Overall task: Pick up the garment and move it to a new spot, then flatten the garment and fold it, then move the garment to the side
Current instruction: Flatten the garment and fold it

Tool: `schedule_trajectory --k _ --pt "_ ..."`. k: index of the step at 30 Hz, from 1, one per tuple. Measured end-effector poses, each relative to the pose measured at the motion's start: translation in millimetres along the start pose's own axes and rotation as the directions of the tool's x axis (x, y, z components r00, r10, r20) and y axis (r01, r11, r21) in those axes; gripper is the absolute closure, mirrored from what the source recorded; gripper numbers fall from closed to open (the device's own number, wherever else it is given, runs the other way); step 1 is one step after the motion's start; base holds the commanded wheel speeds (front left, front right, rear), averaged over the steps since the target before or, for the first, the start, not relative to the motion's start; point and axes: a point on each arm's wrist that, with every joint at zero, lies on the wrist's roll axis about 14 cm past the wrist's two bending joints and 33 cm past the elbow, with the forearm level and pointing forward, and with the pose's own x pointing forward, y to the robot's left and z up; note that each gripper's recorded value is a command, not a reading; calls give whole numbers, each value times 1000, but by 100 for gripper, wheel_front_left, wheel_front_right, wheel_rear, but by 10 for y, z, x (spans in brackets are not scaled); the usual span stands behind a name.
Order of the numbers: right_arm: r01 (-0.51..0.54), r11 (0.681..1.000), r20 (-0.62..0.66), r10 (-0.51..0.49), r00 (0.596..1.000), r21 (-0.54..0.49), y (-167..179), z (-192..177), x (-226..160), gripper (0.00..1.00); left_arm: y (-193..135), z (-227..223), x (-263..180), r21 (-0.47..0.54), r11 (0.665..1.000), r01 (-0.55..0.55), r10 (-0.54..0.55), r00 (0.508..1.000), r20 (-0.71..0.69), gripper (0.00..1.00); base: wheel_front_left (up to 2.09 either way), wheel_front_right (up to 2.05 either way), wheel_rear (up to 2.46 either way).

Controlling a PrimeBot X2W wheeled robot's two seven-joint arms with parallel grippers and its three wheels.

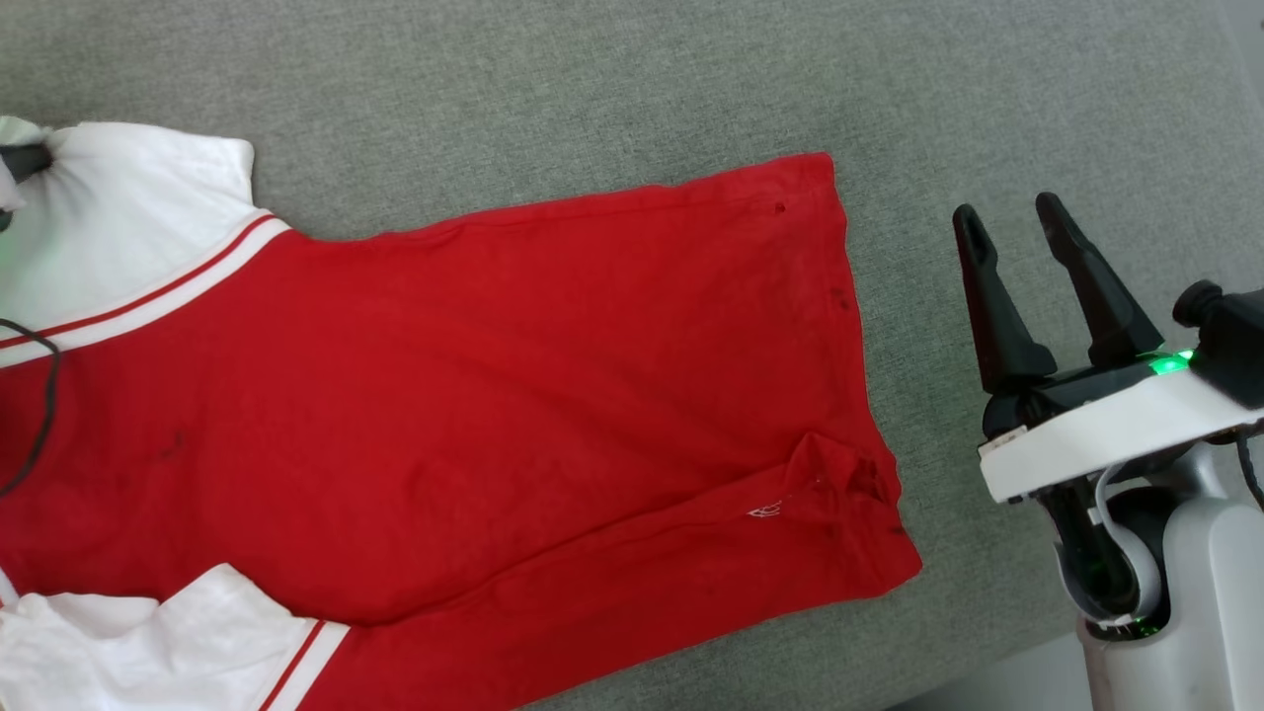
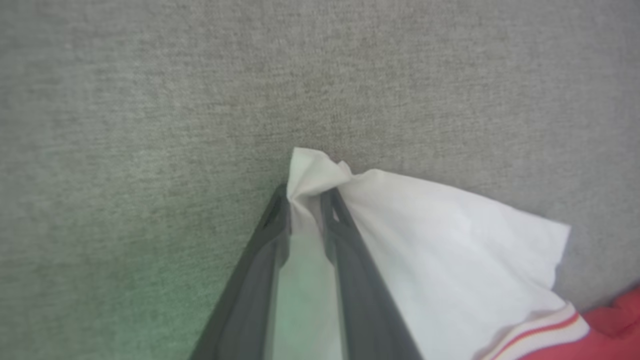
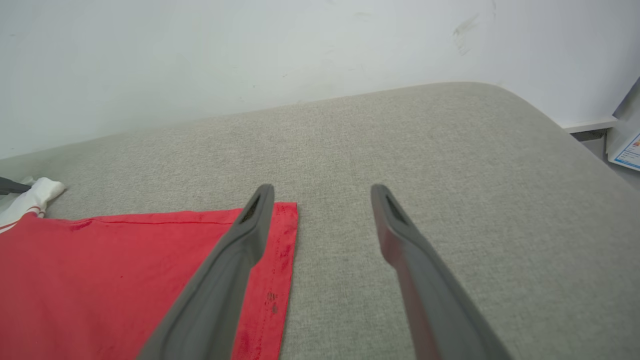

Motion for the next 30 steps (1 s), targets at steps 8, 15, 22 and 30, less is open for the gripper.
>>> schedule_trajectory --k 8,15,22,30 --pt "-5 998 -125 12 992 57 -83 -138 69 0 -121 7 -169 25 999 21 -23 996 91 100 0 0 0" --pt "-25 995 -392 59 918 91 -127 -450 207 0 -242 138 -589 106 994 21 -47 968 246 100 0 0 0" --pt "-122 988 -544 153 825 93 219 -567 476 0 -240 248 -1035 157 988 0 -59 926 373 100 0 0 0" --pt "-158 984 -698 173 695 86 439 -872 712 0 -162 230 -1112 168 986 -13 -58 910 410 100 0 0 0"
